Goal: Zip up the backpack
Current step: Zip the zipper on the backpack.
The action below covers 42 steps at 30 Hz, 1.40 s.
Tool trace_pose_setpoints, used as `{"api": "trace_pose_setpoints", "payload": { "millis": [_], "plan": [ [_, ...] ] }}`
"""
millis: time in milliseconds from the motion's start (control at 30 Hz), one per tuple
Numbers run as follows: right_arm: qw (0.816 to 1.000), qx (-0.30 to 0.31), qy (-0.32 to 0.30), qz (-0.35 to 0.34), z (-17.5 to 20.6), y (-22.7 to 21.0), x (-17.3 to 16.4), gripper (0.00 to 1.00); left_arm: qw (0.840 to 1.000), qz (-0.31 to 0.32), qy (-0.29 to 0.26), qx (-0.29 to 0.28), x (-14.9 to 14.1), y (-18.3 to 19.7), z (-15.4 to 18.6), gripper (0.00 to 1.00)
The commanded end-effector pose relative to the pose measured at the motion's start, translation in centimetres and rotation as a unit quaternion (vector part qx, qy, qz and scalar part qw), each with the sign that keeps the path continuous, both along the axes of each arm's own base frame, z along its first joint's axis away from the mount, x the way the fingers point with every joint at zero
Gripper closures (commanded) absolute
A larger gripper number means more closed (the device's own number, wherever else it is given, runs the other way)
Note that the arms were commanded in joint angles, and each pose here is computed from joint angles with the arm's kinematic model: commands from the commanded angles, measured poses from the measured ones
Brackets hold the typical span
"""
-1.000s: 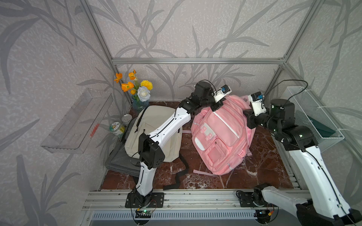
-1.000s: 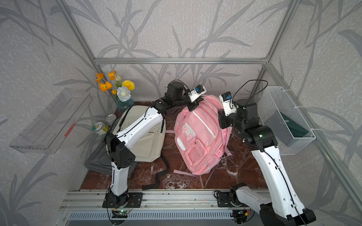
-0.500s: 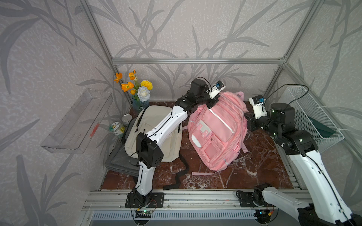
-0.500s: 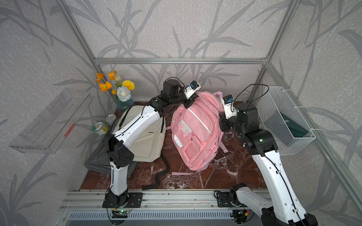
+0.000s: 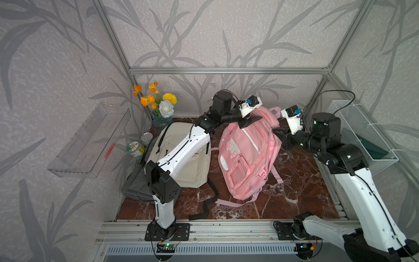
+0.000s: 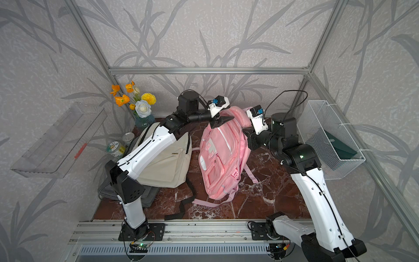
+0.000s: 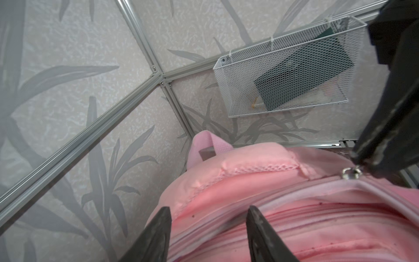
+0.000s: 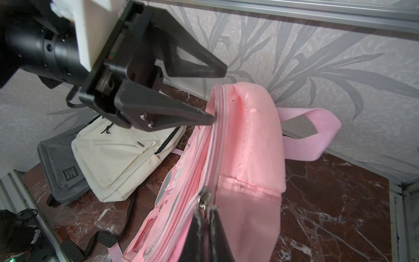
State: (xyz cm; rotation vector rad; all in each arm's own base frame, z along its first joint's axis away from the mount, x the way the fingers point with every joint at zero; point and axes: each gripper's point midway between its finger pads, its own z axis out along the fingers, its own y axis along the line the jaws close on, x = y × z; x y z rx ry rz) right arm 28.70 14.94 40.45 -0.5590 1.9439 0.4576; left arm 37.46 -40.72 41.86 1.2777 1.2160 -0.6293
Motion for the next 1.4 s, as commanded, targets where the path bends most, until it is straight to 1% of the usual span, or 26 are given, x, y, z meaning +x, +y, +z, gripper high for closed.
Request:
{"api": "trace_pose_setpoints", "payload": {
  "millis": [0,133,233,433,567,700,733,767,800,833,900,1033,1133,1267,1367],
  "plan": [
    [0.997,0.027,-0.065,0.016,4.2,0.7,-0.2,1.00,0.998,-0.066,-0.016,0.014,-2.5,-1.0,-0.3,0.44],
    [0.997,0.024,-0.068,0.002,4.3,0.2,0.0,1.00,0.995,-0.081,-0.024,0.046,-3.3,-1.8,-2.0,0.43],
    [0.997,0.026,-0.071,-0.001,4.5,0.2,0.1,1.00,0.995,-0.081,-0.026,0.053,-3.4,-2.2,-2.5,0.45],
    [0.997,0.028,-0.075,-0.012,4.8,-0.1,0.2,1.00,0.996,-0.060,-0.032,0.052,-2.5,-2.2,-2.4,0.53],
    [0.997,0.033,-0.069,-0.007,4.6,0.1,0.1,1.00,0.998,-0.039,-0.033,0.048,-1.5,-2.6,-2.1,0.63],
    [0.997,0.038,-0.065,0.002,4.4,0.4,-0.3,1.00,0.998,-0.015,-0.037,0.053,-0.3,-2.9,-2.4,0.67],
    [0.997,0.039,-0.065,0.005,4.4,0.5,-0.4,1.00,0.998,-0.012,-0.037,0.053,-0.2,-2.9,-2.4,0.67],
    [0.997,0.039,-0.063,0.007,4.3,0.6,-0.5,1.00,0.998,-0.008,-0.038,0.052,0.1,-2.9,-2.5,0.64],
    [0.997,0.038,-0.061,0.008,4.2,0.7,-0.5,1.00,0.998,-0.006,-0.039,0.054,0.1,-3.1,-2.7,0.58],
    [0.997,0.038,-0.059,0.009,4.1,0.7,-0.6,1.00,0.998,-0.007,-0.040,0.057,0.2,-3.2,-2.9,0.54],
    [0.998,0.036,-0.057,0.009,3.9,0.8,-0.5,1.00,0.997,-0.013,-0.043,0.069,0.1,-3.4,-3.7,0.50],
    [0.998,0.037,-0.059,0.010,3.9,0.9,-0.5,1.00,0.996,-0.018,-0.037,0.085,0.2,-4.0,-4.7,0.50],
    [0.998,0.036,-0.059,0.005,3.9,0.8,-0.3,1.00,0.996,-0.010,-0.039,0.083,0.6,-4.3,-4.8,0.58],
    [0.998,0.030,-0.059,-0.015,3.7,0.1,-0.1,1.00,0.996,0.017,-0.046,0.075,1.5,-4.2,-4.3,0.74],
    [0.997,0.027,-0.057,-0.035,3.5,-0.6,-0.1,1.00,0.995,0.053,-0.056,0.059,2.8,-3.9,-3.4,0.89]
  ]
}}
